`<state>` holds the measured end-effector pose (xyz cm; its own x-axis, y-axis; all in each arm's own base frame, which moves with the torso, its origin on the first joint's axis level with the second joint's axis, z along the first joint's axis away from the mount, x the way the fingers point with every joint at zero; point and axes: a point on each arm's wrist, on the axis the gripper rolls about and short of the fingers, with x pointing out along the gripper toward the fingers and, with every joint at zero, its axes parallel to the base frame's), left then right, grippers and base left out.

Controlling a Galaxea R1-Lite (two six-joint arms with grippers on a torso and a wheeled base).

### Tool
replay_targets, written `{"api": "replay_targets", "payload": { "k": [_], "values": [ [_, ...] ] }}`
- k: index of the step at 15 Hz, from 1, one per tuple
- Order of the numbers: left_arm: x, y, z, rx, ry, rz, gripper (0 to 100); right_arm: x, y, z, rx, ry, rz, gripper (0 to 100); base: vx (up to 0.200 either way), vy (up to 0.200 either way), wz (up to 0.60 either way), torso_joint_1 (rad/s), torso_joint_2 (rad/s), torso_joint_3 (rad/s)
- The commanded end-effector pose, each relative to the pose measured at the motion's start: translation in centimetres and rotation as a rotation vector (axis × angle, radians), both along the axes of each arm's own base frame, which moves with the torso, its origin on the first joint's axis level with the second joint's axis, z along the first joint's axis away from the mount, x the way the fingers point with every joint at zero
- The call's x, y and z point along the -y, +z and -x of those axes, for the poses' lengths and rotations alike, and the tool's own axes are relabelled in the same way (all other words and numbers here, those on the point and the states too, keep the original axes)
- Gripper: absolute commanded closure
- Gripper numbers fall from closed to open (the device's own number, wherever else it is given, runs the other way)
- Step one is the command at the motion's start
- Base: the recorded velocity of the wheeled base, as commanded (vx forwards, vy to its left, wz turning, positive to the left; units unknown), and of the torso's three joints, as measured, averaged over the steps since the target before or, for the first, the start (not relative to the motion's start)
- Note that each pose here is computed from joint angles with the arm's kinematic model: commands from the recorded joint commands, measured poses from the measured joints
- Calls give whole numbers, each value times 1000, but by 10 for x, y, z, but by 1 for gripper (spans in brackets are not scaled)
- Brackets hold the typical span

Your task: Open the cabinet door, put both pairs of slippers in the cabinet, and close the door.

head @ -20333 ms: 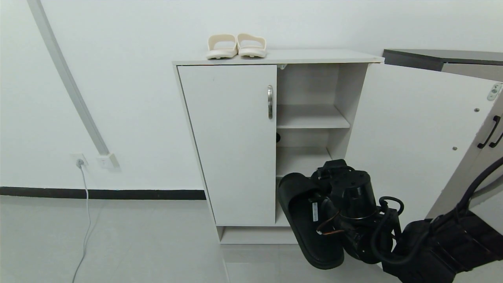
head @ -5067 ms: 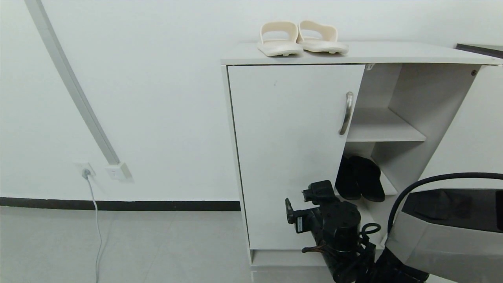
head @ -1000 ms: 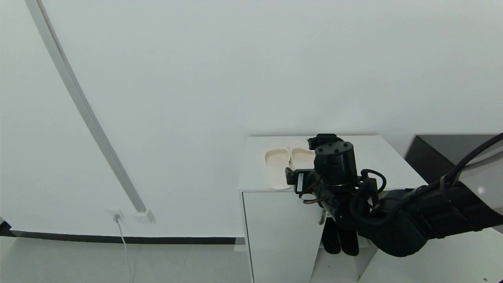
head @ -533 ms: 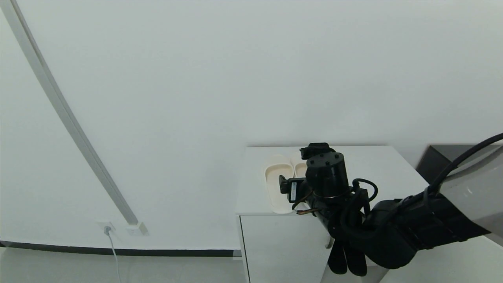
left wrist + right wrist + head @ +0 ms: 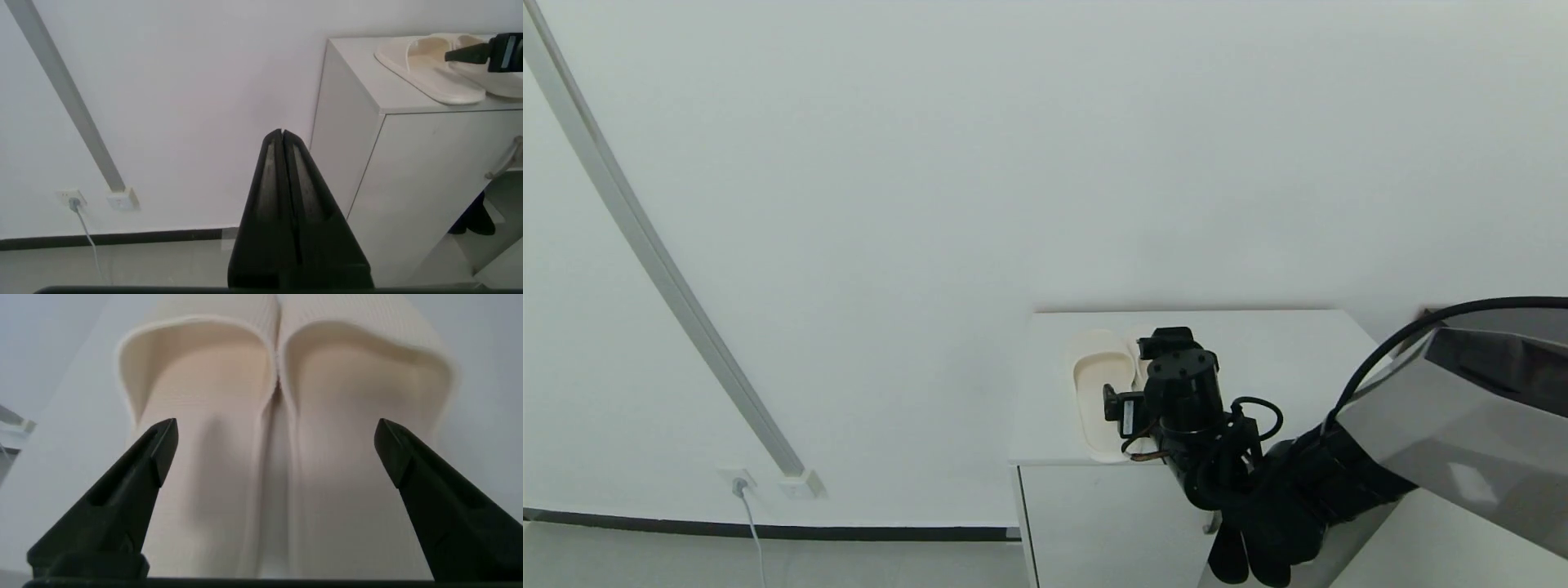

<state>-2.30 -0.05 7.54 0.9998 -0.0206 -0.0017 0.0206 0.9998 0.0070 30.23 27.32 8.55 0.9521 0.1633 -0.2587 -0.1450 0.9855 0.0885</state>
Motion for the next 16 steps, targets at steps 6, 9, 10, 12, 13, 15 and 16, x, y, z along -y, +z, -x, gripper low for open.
{"api": "replay_targets", "payload": {
  "k": [6,9,10,12,13,15,16],
  "values": [
    [0,0,0,-1,1,-1,100,-9,-20,-41,22,2,-2,0,0,0,0,0,0,0],
    [0,0,0,-1,1,1,100,-10,-18,-54,41,-2,-10,0,0,0,0,0,0,0],
    [0,0,0,-1,1,1,100,-10,-18,-56,46,2,-4,0,0,0,0,0,0,0],
    [0,0,0,-1,1,2,100,-9,-17,-58,49,1,-5,0,0,0,0,0,0,0],
    [0,0,0,-1,1,2,100,-9,-17,-59,51,-1,-7,0,0,0,0,0,0,0],
    [0,0,0,-1,1,2,100,-10,-16,-59,53,0,-9,0,0,0,0,0,0,0],
    [0,0,0,-1,1,2,100,-10,-16,-59,53,0,-9,100,0,0,0,0,0,0]
  ]
}}
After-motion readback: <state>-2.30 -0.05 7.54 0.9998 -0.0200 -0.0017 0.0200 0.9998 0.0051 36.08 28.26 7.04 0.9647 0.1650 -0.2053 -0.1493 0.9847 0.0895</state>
